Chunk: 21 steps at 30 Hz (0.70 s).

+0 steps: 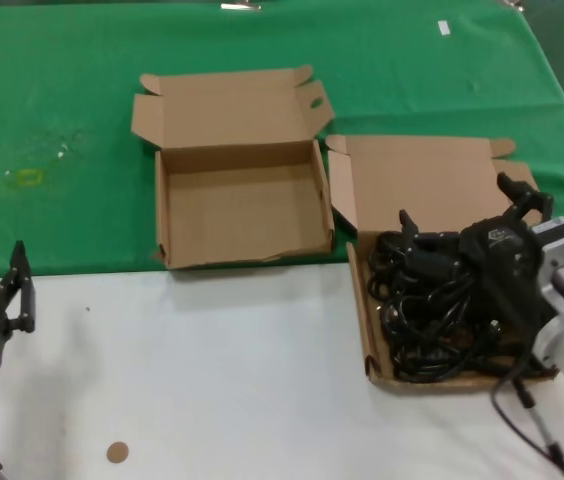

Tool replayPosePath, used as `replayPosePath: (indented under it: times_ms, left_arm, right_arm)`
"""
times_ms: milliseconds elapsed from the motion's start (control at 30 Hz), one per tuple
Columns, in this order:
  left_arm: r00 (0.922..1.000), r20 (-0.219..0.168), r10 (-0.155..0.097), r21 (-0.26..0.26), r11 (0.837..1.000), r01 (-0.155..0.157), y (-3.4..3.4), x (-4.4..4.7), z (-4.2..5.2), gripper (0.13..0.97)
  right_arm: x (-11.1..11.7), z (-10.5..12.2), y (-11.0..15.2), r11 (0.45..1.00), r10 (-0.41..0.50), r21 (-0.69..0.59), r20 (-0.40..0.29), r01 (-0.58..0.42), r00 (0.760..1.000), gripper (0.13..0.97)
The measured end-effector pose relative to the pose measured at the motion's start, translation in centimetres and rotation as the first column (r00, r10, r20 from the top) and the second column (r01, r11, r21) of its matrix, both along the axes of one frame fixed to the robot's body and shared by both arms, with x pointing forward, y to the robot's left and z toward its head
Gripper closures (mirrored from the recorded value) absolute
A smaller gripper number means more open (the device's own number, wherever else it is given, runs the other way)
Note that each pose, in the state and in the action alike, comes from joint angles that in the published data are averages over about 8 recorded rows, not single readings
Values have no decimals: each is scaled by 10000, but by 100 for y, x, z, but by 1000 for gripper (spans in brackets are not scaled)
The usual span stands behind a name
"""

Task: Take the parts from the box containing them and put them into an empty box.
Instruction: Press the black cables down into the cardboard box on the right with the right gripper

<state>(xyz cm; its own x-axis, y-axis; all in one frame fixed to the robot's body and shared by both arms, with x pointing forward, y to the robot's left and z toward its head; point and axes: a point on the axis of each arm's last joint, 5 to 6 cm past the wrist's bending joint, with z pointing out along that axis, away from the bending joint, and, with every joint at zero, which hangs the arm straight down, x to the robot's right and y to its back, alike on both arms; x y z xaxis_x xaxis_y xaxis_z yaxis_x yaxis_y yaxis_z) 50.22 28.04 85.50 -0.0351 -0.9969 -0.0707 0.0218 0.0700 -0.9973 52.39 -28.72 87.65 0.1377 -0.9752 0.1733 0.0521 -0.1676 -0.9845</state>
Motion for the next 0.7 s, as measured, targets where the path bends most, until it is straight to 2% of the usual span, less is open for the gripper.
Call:
replayPosePath:
  times_ms: [133,333,467,700]
  left_arm:
    - [10000,0,0,0,10000,0,0,0,0,720]
    - [10000,0,0,0,10000,0,0,0,0,812]
    - [10000,0,0,0,10000,0,0,0,0,867]
    - [10000,0,0,0,10000,0,0,0,0,933]
  right_arm:
    - [11,138,-132,9969,553,-546,-118,-559,9984,130]
    - [58,442,-351,9650,1860,-1768,-598,-1938,9807,130]
    - [86,661,-486,9056,2848,-2892,-1275,-3103,9501,130]
    - [144,941,-676,7411,3905,-4683,-2823,-4811,8763,130]
